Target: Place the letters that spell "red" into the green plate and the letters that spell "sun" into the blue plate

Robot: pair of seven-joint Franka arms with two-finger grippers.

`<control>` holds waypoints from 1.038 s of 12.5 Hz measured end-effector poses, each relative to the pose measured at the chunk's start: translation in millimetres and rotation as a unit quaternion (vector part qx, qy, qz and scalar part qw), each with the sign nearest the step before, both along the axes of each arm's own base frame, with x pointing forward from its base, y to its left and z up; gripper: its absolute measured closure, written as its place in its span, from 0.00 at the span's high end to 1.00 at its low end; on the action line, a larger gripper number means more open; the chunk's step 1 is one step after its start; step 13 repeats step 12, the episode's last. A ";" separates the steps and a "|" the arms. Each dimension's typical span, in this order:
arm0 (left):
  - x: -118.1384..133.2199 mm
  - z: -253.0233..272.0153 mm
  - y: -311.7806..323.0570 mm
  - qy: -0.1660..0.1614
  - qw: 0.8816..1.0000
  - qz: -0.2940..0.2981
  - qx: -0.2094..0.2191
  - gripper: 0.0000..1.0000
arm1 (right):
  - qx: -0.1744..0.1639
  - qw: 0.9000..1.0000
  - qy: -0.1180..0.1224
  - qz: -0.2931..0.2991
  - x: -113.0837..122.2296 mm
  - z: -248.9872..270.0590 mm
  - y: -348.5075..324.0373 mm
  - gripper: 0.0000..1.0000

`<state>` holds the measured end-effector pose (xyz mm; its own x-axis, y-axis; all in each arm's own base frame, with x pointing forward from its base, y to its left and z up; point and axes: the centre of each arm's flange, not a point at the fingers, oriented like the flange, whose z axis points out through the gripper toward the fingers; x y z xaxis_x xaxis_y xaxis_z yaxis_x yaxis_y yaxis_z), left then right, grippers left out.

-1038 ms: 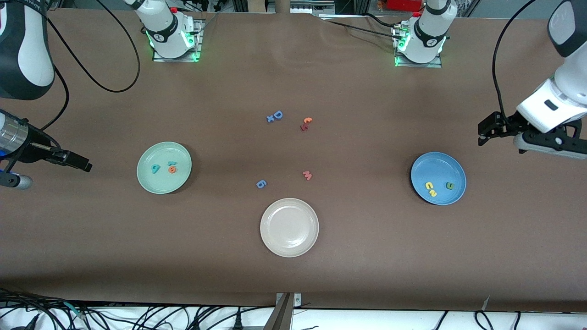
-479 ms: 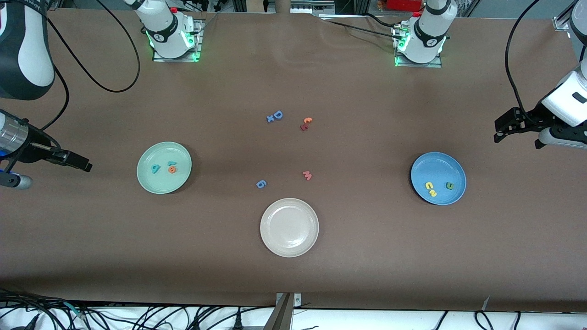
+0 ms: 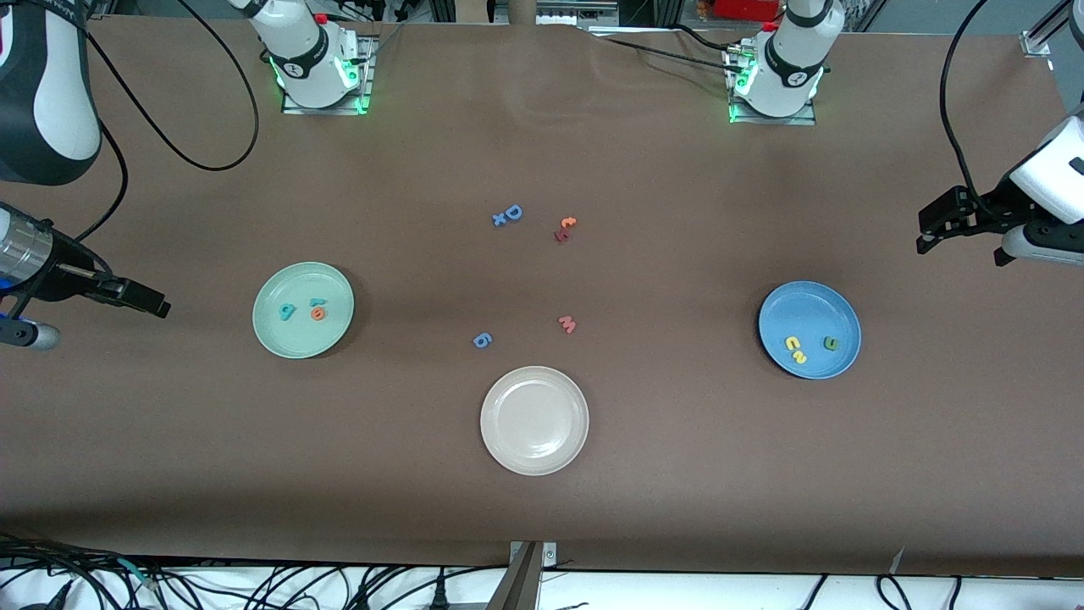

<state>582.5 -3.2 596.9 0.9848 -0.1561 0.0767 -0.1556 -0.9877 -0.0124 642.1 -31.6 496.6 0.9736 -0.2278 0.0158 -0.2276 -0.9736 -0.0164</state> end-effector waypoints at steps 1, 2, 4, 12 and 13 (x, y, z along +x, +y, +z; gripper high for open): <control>2.0 -1.2 -0.3 0.002 1.000 0.000 0.001 1.00 | 0.000 1.000 0.000 0.000 0.0 0.0 0.0 1.00; 3.4 -3.5 -0.8 0.003 1.000 0.000 0.001 1.00 | 0.000 1.000 0.000 0.000 0.0 0.0 0.0 1.00; 4.8 -6.8 -3.6 0.007 1.000 -0.002 0.001 1.00 | 0.000 1.000 0.000 0.002 0.1 0.1 0.0 1.00; 5.5 -8.9 -5.1 0.010 1.000 -0.004 0.002 1.00 | -0.001 1.000 -0.008 0.012 1.0 5.3 -0.5 1.00; 5.5 -8.9 -5.1 0.010 1.000 -0.004 0.002 1.00 | -0.001 1.000 -0.008 0.012 1.0 5.3 -0.5 1.00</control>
